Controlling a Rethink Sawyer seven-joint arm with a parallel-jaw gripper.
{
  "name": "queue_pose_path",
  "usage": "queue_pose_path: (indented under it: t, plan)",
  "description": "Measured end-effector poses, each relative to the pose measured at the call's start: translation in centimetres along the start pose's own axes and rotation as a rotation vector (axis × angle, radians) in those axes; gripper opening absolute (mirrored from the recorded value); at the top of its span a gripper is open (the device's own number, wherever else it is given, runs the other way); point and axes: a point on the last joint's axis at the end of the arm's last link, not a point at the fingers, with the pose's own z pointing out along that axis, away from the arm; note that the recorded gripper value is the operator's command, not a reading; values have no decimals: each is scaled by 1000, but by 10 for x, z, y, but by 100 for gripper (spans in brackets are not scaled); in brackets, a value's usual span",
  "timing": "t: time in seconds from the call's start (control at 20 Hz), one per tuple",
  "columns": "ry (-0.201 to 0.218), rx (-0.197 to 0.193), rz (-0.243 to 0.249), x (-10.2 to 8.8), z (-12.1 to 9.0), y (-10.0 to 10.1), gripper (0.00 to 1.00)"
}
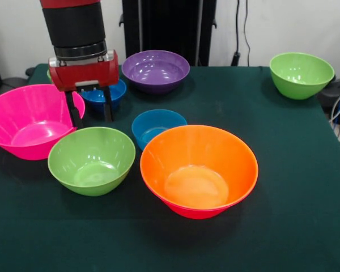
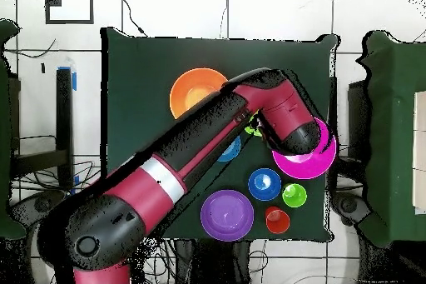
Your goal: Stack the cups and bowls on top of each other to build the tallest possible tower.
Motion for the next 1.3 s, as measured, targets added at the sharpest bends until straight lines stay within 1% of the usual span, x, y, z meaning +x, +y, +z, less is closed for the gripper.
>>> queue_pose_path:
  t: [0.25,0.45,0.85,1.15,1.3]
  plan:
    - [2,-9,22,9,13,-3,100]
    - [13,-7,49,22,24,-14,100]
    - [29,12,68,35,35,-27,100]
    - [40,14,79,42,40,-33,100]
    - [42,16,101,45,40,-35,100]
